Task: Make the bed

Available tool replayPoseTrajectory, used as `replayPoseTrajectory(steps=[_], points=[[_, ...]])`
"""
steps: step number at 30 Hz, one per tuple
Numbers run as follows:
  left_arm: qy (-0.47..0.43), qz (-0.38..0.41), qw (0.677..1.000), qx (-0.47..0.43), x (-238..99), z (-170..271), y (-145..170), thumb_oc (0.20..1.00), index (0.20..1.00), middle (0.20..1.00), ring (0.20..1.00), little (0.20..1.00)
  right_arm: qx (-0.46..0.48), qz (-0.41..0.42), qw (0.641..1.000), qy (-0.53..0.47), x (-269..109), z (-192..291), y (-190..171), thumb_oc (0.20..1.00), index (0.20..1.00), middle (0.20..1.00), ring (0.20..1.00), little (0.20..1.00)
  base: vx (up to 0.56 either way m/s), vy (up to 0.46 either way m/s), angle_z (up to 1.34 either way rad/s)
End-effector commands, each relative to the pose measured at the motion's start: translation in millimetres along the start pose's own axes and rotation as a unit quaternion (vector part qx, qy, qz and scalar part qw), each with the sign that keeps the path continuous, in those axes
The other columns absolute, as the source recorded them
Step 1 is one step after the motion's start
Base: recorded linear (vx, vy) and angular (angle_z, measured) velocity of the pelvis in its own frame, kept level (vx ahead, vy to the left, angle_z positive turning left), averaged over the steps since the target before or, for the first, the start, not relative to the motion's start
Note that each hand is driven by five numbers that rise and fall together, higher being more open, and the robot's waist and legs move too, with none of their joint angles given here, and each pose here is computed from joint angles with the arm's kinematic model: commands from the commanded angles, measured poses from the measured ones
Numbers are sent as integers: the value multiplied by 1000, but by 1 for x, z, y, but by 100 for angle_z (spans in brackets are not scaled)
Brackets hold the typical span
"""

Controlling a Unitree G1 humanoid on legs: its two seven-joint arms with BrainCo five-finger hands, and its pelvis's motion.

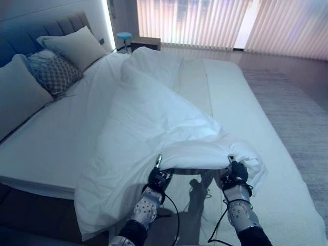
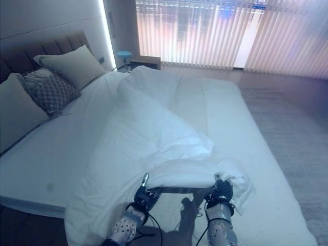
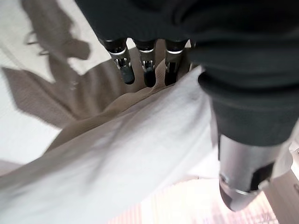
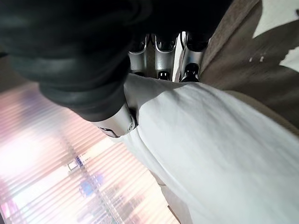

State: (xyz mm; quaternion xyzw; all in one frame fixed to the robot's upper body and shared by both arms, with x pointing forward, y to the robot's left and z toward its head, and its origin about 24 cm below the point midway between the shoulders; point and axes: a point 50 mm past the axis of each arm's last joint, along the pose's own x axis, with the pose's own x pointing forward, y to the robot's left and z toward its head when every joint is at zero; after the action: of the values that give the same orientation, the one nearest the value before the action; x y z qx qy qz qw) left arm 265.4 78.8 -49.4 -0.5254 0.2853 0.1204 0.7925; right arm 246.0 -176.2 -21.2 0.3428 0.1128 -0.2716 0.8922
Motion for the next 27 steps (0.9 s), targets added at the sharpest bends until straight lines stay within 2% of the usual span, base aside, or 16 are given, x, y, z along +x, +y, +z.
replayPoseTrajectory(steps=[1, 8, 9, 10, 11, 13, 16, 19, 22, 27], points=[[-155, 38, 987, -24, 7, 65, 1, 1000, 1000, 1000, 1000, 1000, 42, -12, 989, -144, 1, 65, -19, 200, 200, 200, 200, 200, -9, -29, -5], [-178, 87, 980, -27, 6, 79, 21, 1000, 1000, 1000, 1000, 1000, -22, -14, 994, -108, -3, 51, -37, 200, 200, 200, 200, 200, -8, -39, -23], [-182, 90, 979, -24, 6, 81, 23, 878, 878, 878, 878, 878, -34, -16, 994, -99, -3, 48, -41, 200, 200, 200, 200, 200, -15, -39, -19], [-182, 90, 979, -24, 6, 81, 23, 592, 592, 592, 592, 592, -34, -16, 994, -99, -2, 48, -41, 200, 200, 200, 200, 200, -33, -47, -14], [-190, 88, 978, 8, 4, 85, 24, 200, 200, 200, 200, 200, -56, -16, 994, -88, -2, 44, -44, 200, 200, 200, 200, 200, -35, -40, -10], [-196, 97, 974, 67, 1, 89, 32, 200, 200, 200, 200, 200, -81, -15, 994, -74, 0, 38, -49, 200, 200, 200, 200, 200, -51, -46, -6], [-207, 111, 967, 100, -5, 95, 46, 200, 200, 200, 200, 200, -104, -22, 993, -58, 1, 33, -58, 200, 200, 200, 200, 200, -37, -18, -3], [-215, 102, 964, 118, -9, 97, 47, 200, 200, 200, 200, 200, -116, -36, 991, -56, 4, 34, -65, 200, 200, 200, 200, 200, -61, 26, 2], [-223, 82, 964, 121, -11, 98, 41, 200, 200, 200, 200, 200, -130, -43, 989, -59, 9, 38, -67, 200, 200, 200, 200, 200, -106, 81, 46], [-240, 78, 962, 100, -20, 102, 52, 200, 200, 200, 200, 200, -147, -40, 987, -42, 14, 34, -69, 200, 200, 200, 200, 200, -74, 126, 66]])
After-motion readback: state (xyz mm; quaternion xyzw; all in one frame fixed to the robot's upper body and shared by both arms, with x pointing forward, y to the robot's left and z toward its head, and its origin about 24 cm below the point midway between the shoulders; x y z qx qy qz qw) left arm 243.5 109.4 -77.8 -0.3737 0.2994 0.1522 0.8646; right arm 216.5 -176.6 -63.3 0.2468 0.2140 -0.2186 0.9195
